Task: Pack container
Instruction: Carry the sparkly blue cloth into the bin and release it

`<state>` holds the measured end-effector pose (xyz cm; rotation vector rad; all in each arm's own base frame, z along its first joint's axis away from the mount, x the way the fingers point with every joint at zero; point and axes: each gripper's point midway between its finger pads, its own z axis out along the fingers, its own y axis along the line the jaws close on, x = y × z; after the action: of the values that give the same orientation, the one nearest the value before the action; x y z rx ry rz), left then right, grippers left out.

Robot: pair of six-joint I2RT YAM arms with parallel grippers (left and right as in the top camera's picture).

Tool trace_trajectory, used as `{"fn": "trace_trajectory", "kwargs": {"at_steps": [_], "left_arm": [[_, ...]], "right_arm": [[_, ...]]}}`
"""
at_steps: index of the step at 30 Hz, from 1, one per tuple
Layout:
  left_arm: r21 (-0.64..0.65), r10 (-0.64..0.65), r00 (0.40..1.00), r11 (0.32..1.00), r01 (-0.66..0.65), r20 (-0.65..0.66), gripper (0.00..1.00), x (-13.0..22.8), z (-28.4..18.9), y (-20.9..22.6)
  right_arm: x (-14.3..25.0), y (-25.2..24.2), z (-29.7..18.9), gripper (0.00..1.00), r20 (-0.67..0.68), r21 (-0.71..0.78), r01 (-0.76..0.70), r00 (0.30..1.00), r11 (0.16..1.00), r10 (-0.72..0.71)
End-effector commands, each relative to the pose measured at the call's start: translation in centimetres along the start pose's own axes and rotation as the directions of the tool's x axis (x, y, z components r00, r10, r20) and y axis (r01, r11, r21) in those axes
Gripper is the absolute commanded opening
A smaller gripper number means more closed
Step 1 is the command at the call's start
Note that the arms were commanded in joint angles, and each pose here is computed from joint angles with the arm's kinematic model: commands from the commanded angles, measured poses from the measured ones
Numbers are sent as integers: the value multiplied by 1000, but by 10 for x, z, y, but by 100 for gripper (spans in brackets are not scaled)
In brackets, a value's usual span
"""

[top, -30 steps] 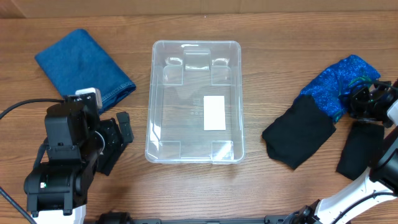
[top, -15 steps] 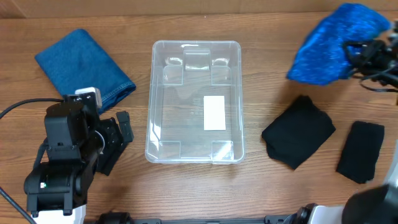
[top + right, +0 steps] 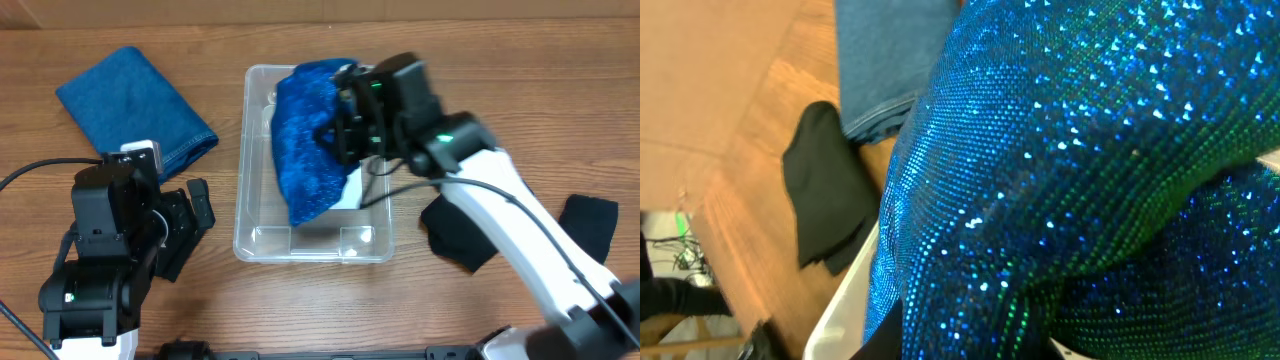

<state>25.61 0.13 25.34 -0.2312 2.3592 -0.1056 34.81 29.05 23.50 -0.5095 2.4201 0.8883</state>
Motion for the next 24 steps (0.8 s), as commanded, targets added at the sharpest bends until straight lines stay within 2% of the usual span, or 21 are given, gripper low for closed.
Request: {"fn": "trace_trajectory", "kwargs": {"at_steps": [1, 4, 13, 14, 15, 16, 17, 20, 21, 24], "left_arm": [[2, -6, 1000, 1000, 6, 27, 100, -8, -6, -1], [2, -6, 1000, 1000, 6, 27, 100, -8, -6, -1], [2, -6, 1000, 1000, 6, 27, 100, -8, -6, -1], [2, -6, 1000, 1000, 6, 27, 100, -8, -6, -1], [2, -6, 1000, 1000, 6, 27, 100, -8, -6, -1], [2, -6, 1000, 1000, 6, 27, 100, -8, -6, -1], [2, -6, 1000, 1000, 6, 27, 100, -8, -6, -1], [2, -6, 1000, 1000, 6, 27, 100, -8, -6, -1], [2, -6, 1000, 1000, 6, 27, 100, -8, -6, -1], [2, -6, 1000, 1000, 6, 27, 100, -8, -6, -1]], "right_arm": [[-10, -10, 39, 4, 22, 23, -102, 995, 994, 102], [-3, -17, 77, 4, -10, 6, -119, 993, 993, 119], [20, -42, 123, 4, -81, 27, -148, 985, 989, 149], [22, -43, 124, 15, -87, 31, -149, 985, 988, 152], [24, -44, 124, 57, -95, 35, -148, 984, 988, 151], [27, -45, 123, 77, -105, 40, -143, 984, 989, 147], [31, -46, 123, 91, -119, 48, -141, 982, 989, 146], [38, -49, 122, 100, -145, 65, -153, 976, 986, 161], [41, -54, 121, 100, -149, 93, -157, 974, 983, 169], [45, -83, 110, 100, -128, 269, -143, 975, 952, 182]]}}
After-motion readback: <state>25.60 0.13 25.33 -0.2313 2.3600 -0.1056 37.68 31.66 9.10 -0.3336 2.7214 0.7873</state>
